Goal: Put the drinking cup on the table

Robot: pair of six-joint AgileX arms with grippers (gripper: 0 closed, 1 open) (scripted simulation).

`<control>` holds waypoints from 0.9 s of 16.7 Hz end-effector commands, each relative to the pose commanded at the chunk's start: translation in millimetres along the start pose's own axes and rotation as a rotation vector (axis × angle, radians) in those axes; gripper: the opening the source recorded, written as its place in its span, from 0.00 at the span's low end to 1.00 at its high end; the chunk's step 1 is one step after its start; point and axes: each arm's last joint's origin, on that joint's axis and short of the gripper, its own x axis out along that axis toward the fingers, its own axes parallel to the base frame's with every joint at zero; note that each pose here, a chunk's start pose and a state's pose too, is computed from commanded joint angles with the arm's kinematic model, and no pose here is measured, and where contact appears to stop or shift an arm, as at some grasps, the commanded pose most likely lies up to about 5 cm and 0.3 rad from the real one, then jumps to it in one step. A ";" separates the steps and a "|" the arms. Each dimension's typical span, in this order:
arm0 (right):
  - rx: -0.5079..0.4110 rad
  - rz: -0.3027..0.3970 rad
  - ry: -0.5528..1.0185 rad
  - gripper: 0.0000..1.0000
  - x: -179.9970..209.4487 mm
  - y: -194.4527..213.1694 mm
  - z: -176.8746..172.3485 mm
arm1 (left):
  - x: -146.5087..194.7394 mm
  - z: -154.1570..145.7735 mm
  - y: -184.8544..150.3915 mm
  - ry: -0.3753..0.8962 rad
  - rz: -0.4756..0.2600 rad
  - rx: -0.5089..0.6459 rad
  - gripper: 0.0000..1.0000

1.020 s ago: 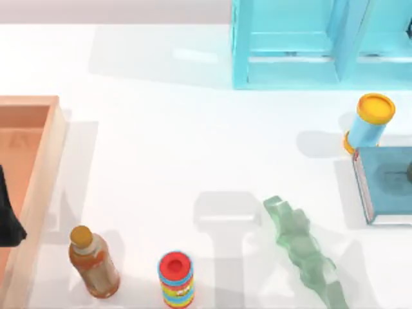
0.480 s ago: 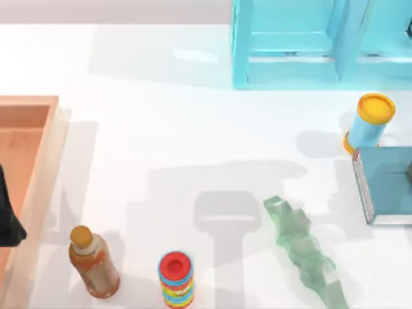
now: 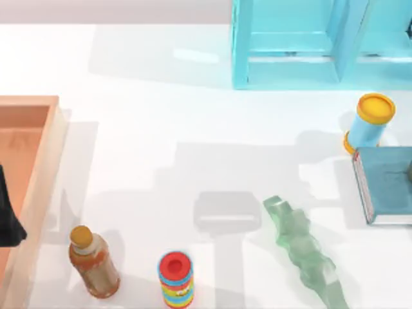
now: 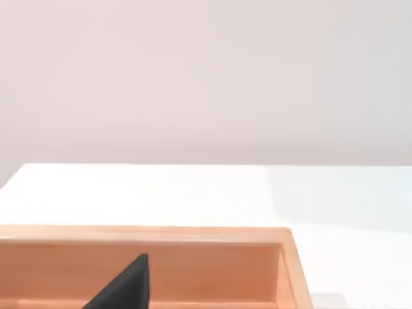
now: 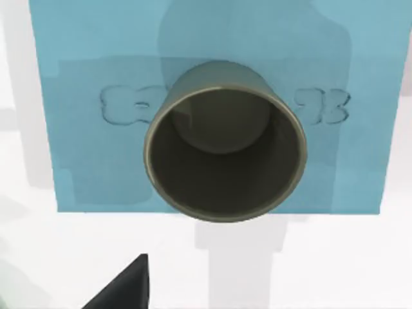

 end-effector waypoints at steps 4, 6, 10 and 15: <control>-0.002 0.000 0.000 1.00 4.5 1.3 0.4 | 0.0 0.0 0.0 0.000 0.000 0.000 1.00; 0.001 0.000 0.004 1.00 20.0 0.7 2.1 | 0.0 0.0 0.0 0.000 0.000 0.000 1.00; 0.000 0.000 -0.008 1.00 70.1 0.1 4.1 | 0.0 0.0 0.0 0.000 0.000 0.000 1.00; 0.000 0.000 0.000 1.00 100.0 0.0 0.0 | 0.0 0.0 0.0 0.000 0.000 0.000 1.00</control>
